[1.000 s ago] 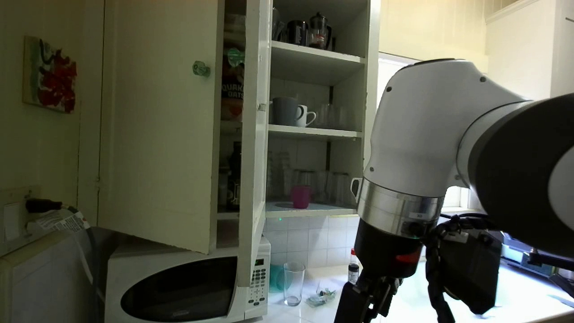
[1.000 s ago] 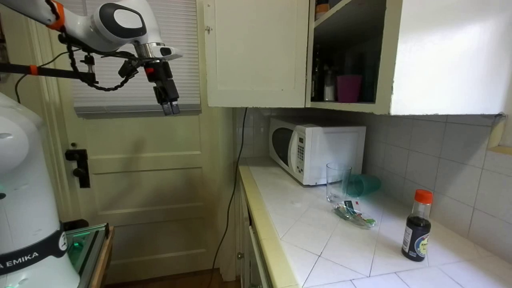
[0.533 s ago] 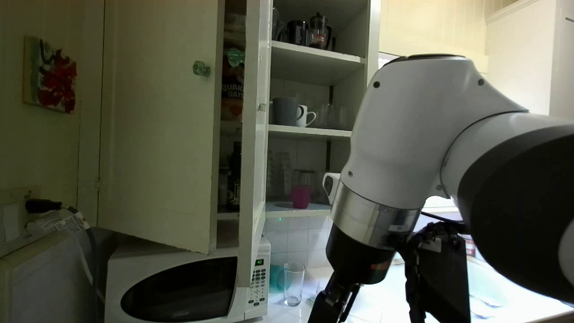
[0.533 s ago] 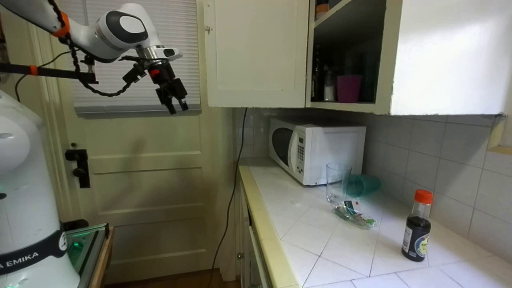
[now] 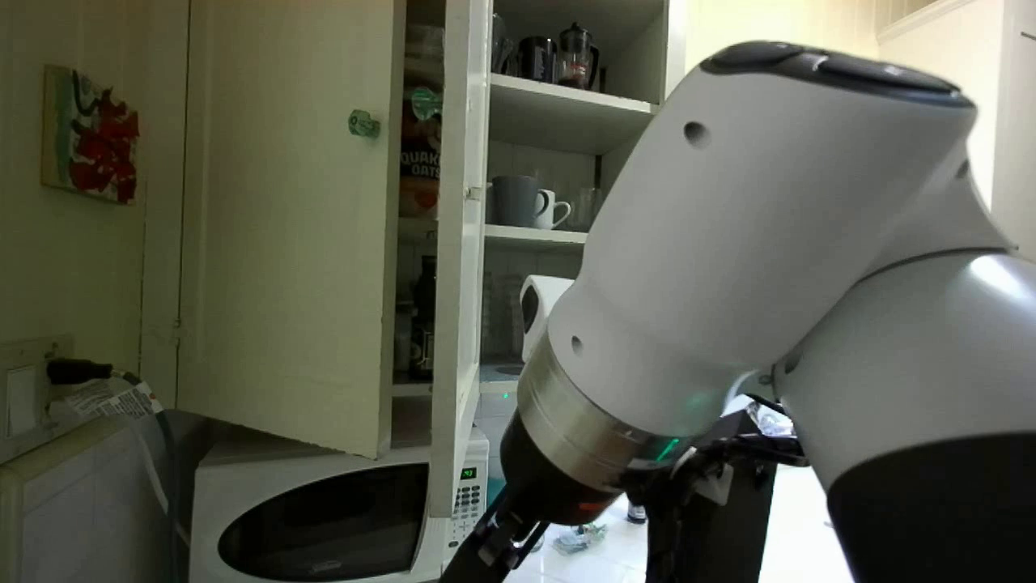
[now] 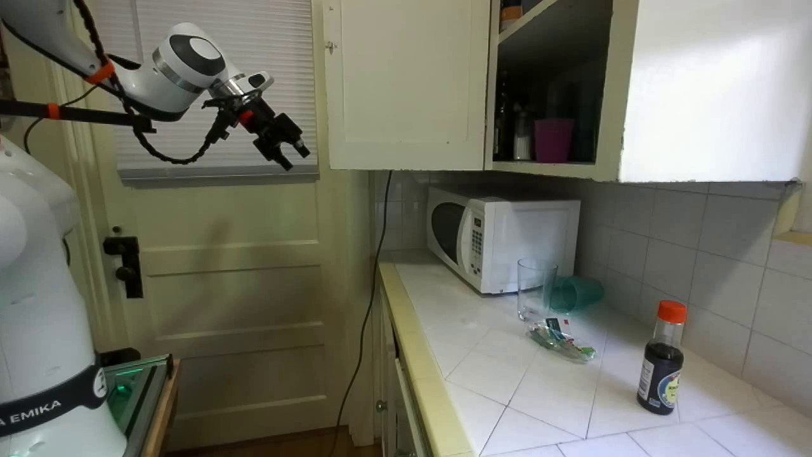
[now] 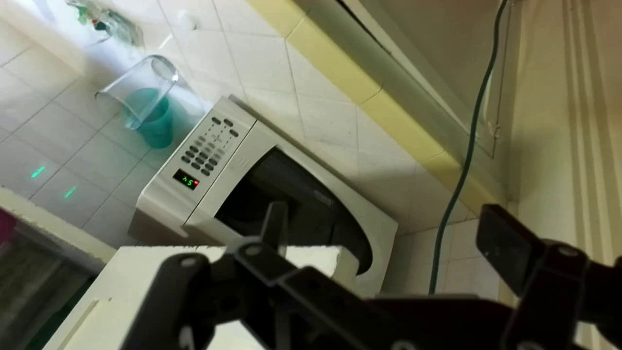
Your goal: Close the right cabinet door then remove the white box from the left cabinet and place it on the counter.
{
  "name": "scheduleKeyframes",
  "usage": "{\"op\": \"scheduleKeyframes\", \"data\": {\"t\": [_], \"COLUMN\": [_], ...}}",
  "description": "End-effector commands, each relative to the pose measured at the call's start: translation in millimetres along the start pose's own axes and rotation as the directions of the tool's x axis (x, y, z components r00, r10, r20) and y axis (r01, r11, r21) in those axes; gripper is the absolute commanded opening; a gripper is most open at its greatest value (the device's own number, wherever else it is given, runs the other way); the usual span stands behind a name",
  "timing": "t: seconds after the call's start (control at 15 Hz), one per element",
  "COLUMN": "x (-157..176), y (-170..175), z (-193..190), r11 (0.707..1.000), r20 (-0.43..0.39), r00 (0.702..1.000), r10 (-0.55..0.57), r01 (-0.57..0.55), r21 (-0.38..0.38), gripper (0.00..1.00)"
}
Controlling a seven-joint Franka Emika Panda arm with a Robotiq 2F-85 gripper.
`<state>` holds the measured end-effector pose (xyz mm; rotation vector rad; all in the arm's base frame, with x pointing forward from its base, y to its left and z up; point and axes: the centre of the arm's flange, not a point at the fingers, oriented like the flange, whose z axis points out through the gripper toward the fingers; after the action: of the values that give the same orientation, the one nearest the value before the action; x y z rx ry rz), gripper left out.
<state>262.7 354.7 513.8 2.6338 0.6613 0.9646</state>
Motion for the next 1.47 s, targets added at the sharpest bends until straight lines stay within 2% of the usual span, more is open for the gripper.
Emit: {"op": "scheduleKeyframes", "data": {"t": [0.0,0.47,0.8,1.4], "x": [22,58,74,77], "y": [-16,-22,-29,-19], "z": [8,22,37,36], "r11": [0.993,0.962,0.945,0.904], "r20": [-0.094,-0.177,-0.205,-0.282], "r00": [0.995,0.984,0.979,0.953], "r10": [0.027,0.005,-0.009,0.112], "r01": [-0.037,-0.053,-0.059,-0.215], "r21": [-0.113,-0.269,-0.322,-0.37], "gripper": [1.0,1.0,1.0,1.0]}}
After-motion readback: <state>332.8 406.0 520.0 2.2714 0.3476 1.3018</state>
